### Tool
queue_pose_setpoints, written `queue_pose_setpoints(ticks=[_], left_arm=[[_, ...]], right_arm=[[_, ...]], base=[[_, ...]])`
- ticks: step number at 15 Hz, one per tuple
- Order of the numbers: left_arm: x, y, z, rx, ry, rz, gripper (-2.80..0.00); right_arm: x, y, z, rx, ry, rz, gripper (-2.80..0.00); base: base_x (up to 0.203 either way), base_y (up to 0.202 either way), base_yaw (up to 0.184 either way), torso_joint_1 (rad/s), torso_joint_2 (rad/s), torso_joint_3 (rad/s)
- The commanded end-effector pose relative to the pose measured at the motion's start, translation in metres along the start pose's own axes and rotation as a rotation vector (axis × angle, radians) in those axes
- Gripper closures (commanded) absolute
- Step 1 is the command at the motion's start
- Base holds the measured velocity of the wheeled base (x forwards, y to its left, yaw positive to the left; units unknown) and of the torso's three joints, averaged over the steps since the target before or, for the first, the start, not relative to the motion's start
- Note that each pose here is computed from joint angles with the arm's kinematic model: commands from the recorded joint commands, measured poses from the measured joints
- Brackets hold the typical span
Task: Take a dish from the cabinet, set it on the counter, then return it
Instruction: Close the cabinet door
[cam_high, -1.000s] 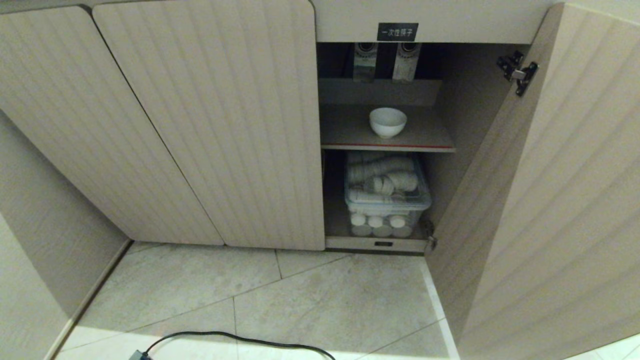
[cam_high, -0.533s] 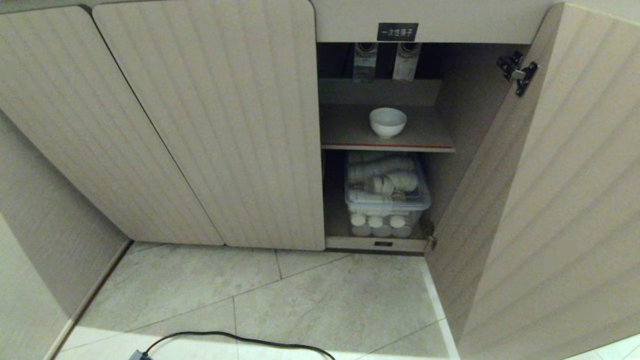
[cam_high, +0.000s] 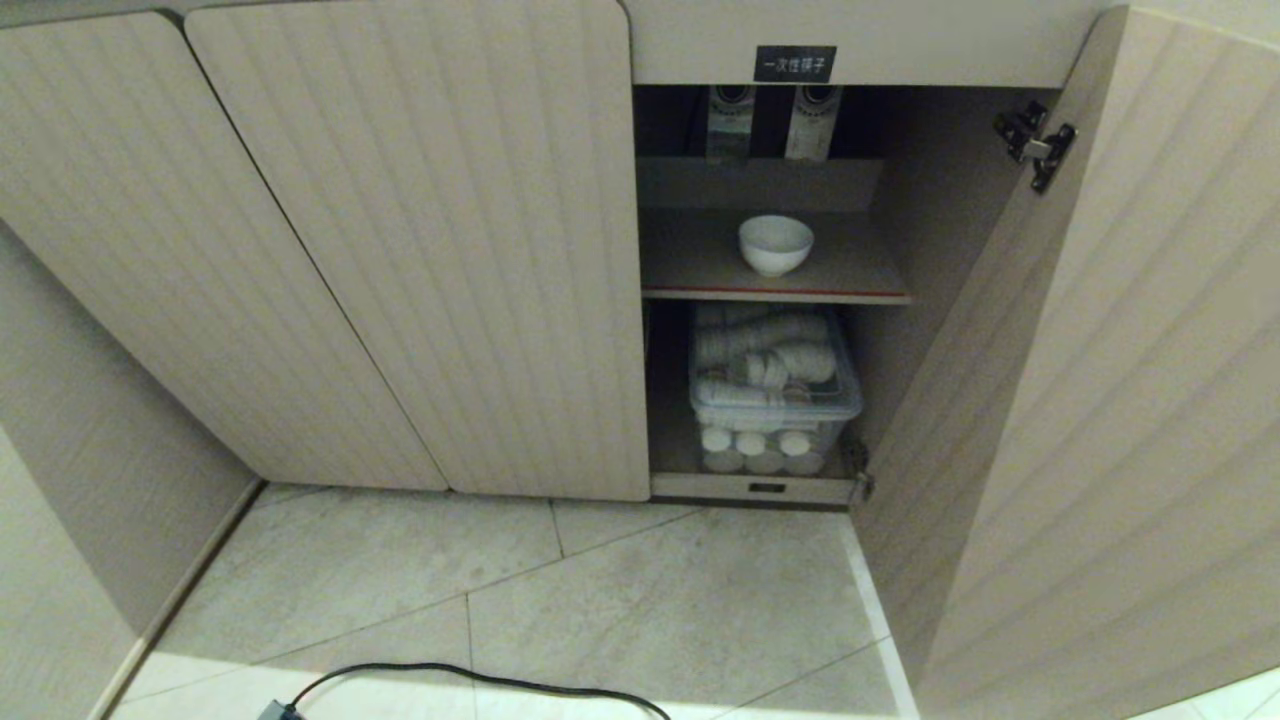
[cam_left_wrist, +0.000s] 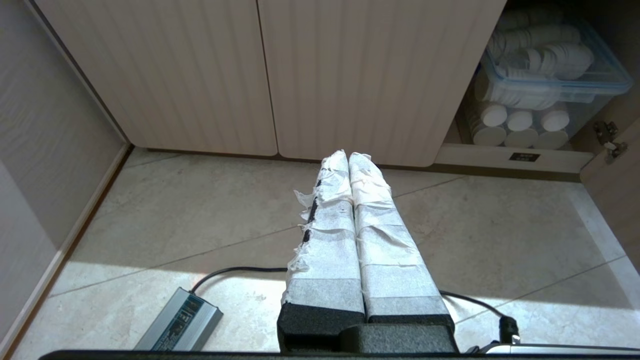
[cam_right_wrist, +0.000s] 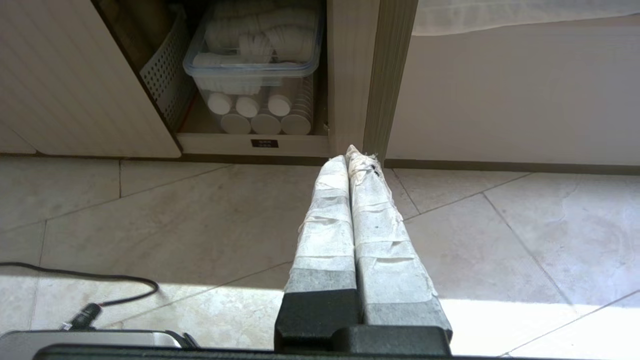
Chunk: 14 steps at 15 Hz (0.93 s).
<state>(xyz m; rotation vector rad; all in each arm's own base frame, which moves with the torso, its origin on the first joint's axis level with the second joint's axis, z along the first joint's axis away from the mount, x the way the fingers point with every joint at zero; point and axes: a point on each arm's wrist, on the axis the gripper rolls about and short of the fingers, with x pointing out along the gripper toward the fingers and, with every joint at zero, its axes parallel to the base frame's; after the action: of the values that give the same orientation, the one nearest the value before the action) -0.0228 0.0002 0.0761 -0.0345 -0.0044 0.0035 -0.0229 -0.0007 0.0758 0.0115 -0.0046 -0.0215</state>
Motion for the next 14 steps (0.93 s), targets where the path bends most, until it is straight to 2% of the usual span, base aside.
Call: queue_pose_setpoints(ticks=[1,8,11,14], left_arm=[[0.000,0.000,0.000,-0.001,-0.002,0.001,0.00],[0.000,0.000,0.000,-0.001,0.000,0.001,0.00],[0.000,0.000,0.000,-0.001,-0.001,0.001,0.00],[0.000,0.000,0.000,-0.001,-0.001,0.001,0.00]], right_arm=[[0.000,0.000,0.000,-0.006,0.003,0.002,0.00],[0.000,0.000,0.000,0.008,0.007,-0.008,0.00],[0.004,-0.001,0.004,0.028,0.044,-0.046,0.00],[0.000,-0.001,0.021,0.023,-0.011,-0.055,0.00]], base=[[0.000,0.000,0.000,0.000,0.00,0.000],[0.000,0.000,0.000,0.000,0.00,0.000],[0.000,0.000,0.000,0.000,0.00,0.000],[0.000,0.000,0.000,0.000,0.00,0.000]])
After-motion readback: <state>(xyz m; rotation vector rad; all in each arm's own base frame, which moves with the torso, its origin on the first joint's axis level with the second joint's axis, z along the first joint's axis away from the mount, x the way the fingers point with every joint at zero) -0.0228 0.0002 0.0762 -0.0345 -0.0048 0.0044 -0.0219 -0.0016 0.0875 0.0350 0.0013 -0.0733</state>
